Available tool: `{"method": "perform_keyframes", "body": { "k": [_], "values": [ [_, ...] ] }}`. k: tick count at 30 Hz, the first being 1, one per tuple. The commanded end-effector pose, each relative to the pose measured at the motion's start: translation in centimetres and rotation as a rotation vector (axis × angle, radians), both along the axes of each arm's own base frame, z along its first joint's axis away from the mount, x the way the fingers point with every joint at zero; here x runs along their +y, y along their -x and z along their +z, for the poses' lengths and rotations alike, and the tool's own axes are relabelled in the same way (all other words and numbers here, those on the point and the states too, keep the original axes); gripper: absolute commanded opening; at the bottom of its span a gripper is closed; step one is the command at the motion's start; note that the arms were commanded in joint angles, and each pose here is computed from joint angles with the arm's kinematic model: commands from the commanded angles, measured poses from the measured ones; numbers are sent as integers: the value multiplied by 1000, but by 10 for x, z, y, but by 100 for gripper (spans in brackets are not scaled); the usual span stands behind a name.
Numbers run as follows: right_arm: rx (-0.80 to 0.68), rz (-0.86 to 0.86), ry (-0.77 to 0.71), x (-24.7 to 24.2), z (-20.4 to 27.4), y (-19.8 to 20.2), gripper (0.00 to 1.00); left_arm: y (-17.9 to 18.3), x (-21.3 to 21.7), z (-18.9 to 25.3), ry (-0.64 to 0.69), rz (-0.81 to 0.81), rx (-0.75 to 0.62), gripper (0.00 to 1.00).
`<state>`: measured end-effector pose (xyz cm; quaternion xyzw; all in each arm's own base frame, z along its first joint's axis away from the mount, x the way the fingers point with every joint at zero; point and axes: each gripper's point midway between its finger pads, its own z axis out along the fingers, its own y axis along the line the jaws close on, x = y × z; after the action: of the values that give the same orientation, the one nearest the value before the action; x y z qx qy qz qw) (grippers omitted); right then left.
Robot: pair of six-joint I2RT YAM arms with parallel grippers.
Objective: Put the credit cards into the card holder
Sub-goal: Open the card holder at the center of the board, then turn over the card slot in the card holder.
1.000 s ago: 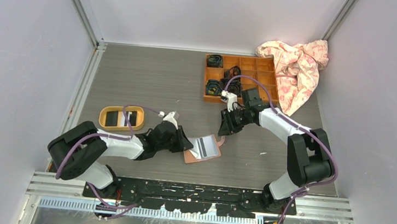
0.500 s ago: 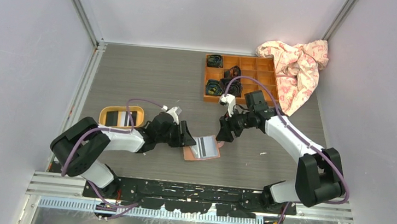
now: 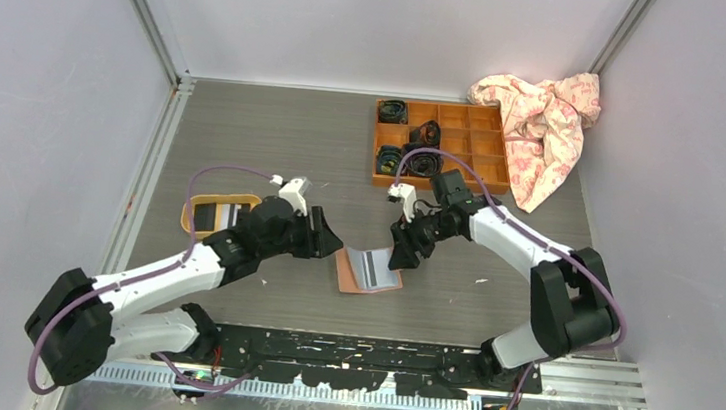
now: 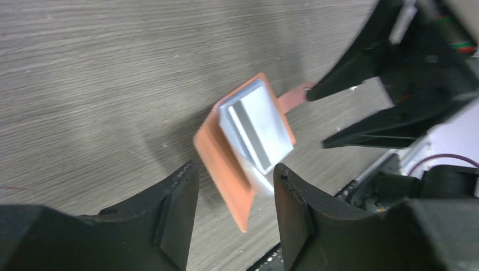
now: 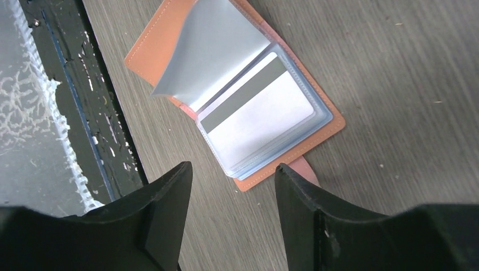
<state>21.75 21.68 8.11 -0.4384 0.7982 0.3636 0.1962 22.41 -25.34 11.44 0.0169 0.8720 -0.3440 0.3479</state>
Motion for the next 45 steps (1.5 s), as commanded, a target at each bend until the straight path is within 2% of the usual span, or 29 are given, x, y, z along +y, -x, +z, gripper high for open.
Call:
{"method": "perform_keyframes", "body": {
  "k": [1, 3, 6, 10, 15, 22, 32, 45],
  "values": [
    [52, -16, -2, 12, 3, -6, 60, 3, -15, 37, 135, -58, -74, 51],
    [92, -27, 8, 14, -1, -6, 60, 7, -26, 51, 210, -91, -86, 49],
    [137, -44, 25, 16, -6, -7, 58, 14, -42, 61, 239, -139, -102, 48],
    [172, -72, 54, 16, -13, -10, 57, 19, -62, 64, 224, -191, -120, 46],
    [212, -92, 90, 15, -22, -11, 54, 18, -80, 48, 189, -222, -108, 38],
    [269, -104, 120, 14, -31, -10, 51, 14, -94, 18, 128, -244, -71, 37],
    [298, -99, 118, 17, -30, -10, 49, 14, -72, -48, -55, -189, 27, 38],
    [327, -118, 141, 18, -33, -13, 49, 19, -71, -76, -73, -185, 90, 39]
  ]
}}
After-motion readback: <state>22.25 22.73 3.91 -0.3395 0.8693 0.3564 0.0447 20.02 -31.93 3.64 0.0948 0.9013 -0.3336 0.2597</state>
